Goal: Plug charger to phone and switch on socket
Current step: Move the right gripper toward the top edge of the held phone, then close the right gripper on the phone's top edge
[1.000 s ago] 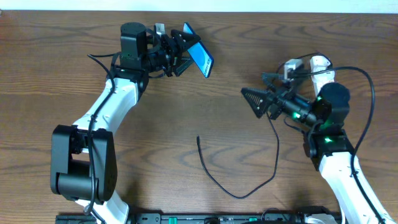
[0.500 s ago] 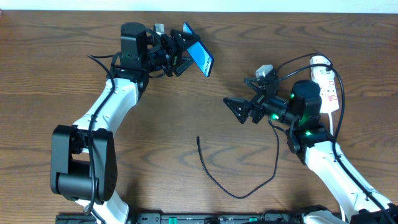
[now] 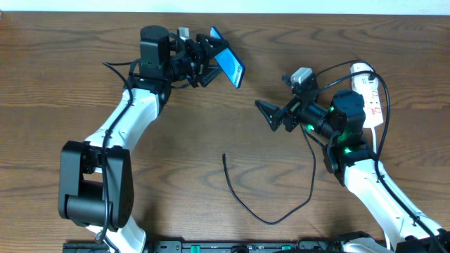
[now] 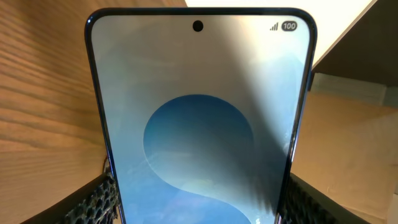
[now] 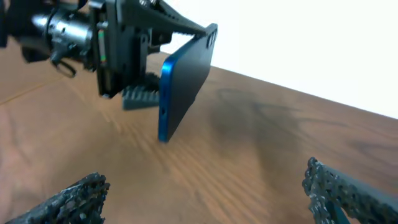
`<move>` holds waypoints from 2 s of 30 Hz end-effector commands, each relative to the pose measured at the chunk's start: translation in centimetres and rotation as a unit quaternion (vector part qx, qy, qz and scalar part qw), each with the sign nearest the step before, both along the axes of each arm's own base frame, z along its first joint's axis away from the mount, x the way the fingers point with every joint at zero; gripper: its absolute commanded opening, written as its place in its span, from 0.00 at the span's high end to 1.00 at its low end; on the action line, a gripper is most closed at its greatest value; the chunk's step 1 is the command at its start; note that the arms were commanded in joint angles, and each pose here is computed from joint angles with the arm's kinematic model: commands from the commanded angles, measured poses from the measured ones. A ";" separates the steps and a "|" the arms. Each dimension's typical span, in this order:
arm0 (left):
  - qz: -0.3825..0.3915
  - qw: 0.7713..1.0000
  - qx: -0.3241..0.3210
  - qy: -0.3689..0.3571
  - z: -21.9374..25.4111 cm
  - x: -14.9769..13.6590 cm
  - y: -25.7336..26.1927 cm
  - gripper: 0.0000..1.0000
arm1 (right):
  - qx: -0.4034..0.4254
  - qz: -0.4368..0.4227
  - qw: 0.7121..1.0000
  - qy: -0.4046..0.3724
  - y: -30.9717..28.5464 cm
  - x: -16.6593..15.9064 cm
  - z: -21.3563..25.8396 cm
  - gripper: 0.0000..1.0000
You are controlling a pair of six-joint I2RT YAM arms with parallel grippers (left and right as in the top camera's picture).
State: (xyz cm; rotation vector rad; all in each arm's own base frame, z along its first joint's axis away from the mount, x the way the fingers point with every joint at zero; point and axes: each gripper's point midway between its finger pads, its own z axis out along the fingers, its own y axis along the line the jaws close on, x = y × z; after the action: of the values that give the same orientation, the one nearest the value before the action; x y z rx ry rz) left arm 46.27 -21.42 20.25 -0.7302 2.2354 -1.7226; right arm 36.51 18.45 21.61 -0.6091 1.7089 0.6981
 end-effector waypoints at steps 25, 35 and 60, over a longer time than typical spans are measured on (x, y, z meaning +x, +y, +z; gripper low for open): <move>0.002 0.998 -0.038 -0.045 4.1 0.1 -1.7 0.93 | 0.075 -0.068 0.995 0.015 1.5 1.2 2.5 0.01; -0.013 0.998 -0.038 -0.045 4.1 -0.6 -3.1 0.93 | 0.075 -0.066 0.995 0.016 1.6 1.2 2.5 0.01; -0.030 0.998 -0.040 -0.048 4.3 -1.4 -4.6 0.92 | 0.069 -0.087 0.994 0.022 1.3 2.3 2.0 0.01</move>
State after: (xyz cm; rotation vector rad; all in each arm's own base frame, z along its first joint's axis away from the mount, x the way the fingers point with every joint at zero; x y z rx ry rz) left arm 45.14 -26.06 22.45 -0.6391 2.1950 -1.8215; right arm 37.94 19.36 22.94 -0.3586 1.7213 0.7008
